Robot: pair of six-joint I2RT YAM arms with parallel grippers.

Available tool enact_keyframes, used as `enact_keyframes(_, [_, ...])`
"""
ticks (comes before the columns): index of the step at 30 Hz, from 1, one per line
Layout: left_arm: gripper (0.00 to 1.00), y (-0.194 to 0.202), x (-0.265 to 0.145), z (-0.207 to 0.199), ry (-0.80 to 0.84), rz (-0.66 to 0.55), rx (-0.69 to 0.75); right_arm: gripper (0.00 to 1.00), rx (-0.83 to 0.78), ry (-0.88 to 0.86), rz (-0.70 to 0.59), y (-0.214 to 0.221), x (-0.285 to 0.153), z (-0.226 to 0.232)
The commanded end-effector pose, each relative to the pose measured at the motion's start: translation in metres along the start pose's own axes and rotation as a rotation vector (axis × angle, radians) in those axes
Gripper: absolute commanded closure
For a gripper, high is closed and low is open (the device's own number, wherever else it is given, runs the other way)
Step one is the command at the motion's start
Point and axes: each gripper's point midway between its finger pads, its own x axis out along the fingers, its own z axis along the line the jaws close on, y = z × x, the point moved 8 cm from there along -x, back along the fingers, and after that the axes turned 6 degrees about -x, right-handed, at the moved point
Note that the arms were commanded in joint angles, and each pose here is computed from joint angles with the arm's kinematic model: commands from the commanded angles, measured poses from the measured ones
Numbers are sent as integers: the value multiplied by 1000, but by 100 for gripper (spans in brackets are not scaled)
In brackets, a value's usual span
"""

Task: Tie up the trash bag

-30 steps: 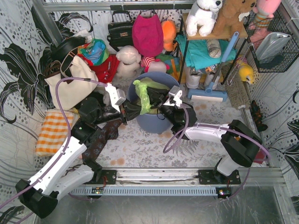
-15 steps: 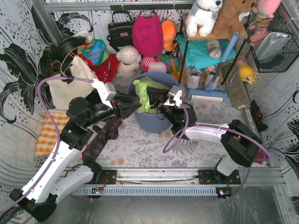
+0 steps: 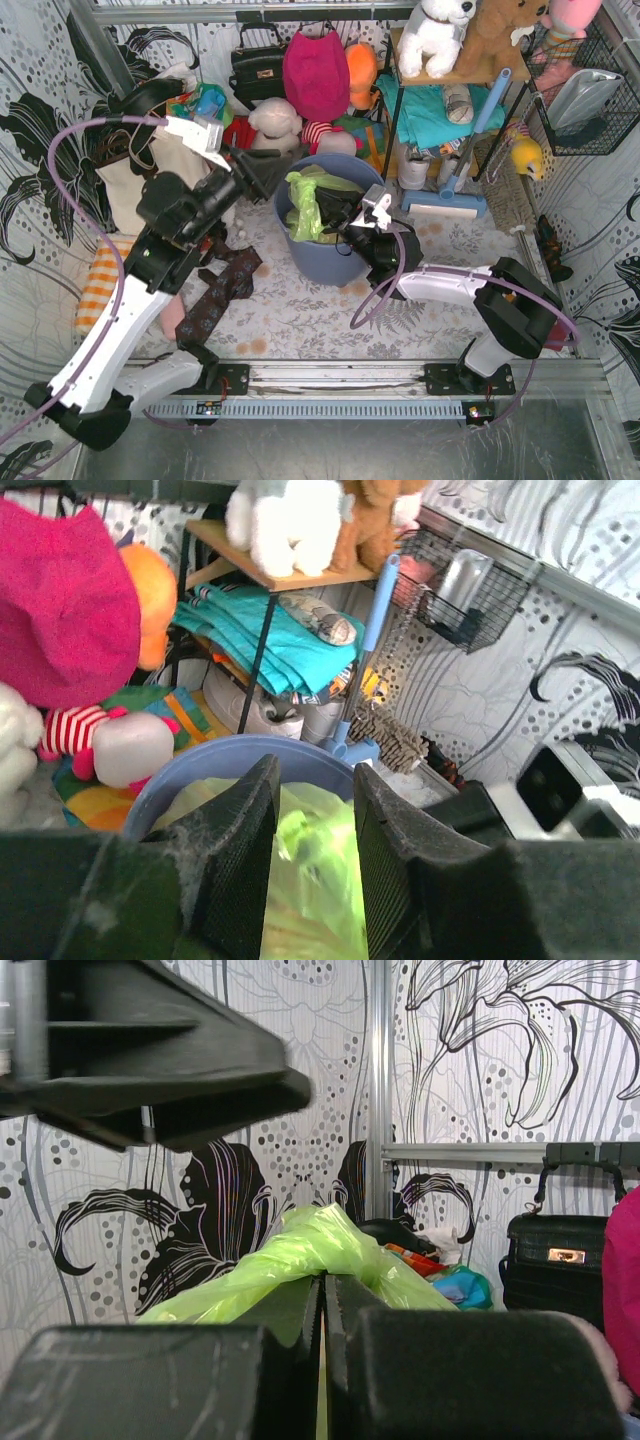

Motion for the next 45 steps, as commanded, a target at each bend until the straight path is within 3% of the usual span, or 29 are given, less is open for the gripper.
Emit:
enact_keyframes(1, [56,-6,20,18,-122,23,-184,100,-4,-10,-136,-32,3,-1])
enact_keyframes(11, [60,5,15,34,24,146,-395,100,-6,-11,-144,-35,4,-1])
enact_keyframes(20, [62,8,8,24,111,211,-423,100,-1,-17,-144,-34,5,0])
enact_keyframes(41, [60,28,14,37,93,270,-437,100,0,-20,-148,-35,6,0])
enact_keyframes(45, [66,29,13,36,103,273,-437,100,1,-20,-148,-34,6,0])
